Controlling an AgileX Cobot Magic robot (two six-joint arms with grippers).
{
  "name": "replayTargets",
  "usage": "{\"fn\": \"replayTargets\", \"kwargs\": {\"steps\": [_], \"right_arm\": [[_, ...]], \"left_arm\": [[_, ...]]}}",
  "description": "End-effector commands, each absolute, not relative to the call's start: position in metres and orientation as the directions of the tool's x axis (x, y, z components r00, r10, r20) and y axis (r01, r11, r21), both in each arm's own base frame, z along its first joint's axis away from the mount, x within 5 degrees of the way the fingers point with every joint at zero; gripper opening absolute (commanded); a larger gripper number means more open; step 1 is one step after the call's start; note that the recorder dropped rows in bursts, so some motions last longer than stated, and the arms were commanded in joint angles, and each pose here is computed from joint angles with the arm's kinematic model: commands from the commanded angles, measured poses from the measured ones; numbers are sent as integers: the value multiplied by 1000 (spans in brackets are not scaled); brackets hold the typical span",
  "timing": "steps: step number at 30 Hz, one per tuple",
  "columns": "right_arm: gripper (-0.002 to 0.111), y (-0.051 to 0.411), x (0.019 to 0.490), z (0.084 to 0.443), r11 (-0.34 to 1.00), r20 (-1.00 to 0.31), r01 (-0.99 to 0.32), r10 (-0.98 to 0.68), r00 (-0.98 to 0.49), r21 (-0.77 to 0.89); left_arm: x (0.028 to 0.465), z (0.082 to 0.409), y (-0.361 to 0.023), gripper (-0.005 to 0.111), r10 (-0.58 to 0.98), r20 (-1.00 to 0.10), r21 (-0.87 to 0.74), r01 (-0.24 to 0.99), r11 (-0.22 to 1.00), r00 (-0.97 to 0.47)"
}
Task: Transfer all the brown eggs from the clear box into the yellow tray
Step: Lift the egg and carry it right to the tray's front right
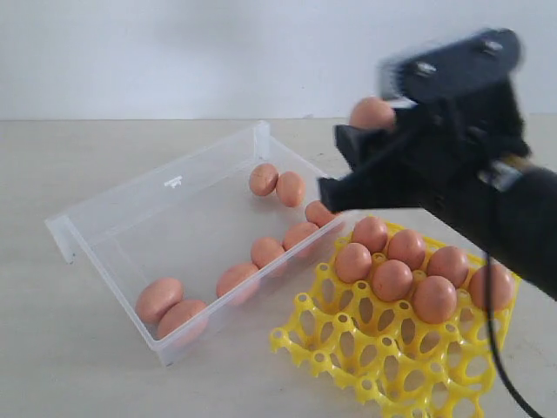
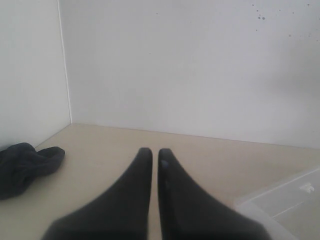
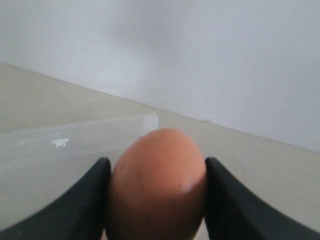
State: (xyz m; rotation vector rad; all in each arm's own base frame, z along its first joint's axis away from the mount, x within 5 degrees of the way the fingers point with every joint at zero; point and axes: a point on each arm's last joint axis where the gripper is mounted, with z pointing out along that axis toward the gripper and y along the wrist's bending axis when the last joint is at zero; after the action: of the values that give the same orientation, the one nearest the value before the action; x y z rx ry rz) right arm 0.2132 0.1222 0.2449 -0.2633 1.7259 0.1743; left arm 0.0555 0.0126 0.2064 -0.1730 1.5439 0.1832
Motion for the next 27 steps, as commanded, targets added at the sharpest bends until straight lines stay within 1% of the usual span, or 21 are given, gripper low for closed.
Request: {"fn": "replayTargets", "kwargs": {"steps": [1,6,11,16,20,24,27], "right_arm": [[0,84,169,219,967,-986,-222,95,-137,124],[0,61,140,188,969,-970,-195,104,-220,149],[0,52,128,171,973,-955,-184,84,-284,140],[0,48,128,168,980,-945,-124,111,-308,156],[0,46,127,163,990,-939,-128,9,-343,56],[0,46,127,156,992,-918,-121,-14,-397,38],[0,45,129,155,994,-919,-105,-24,-393,18]], "left_arm": [[55,208,12,4,15,-999,7,-226,974,33],[55,208,12,4,15,-999,7,-226,974,33],[55,208,12,4,15,-999,7,-226,974,33],[55,208,12,4,15,-999,7,-226,974,33],[55,209,13,4,15,-999,7,-226,974,35],[55,209,13,4,15,-999,7,-226,974,35],[55,209,13,4,15,-999,7,-226,974,35]]}}
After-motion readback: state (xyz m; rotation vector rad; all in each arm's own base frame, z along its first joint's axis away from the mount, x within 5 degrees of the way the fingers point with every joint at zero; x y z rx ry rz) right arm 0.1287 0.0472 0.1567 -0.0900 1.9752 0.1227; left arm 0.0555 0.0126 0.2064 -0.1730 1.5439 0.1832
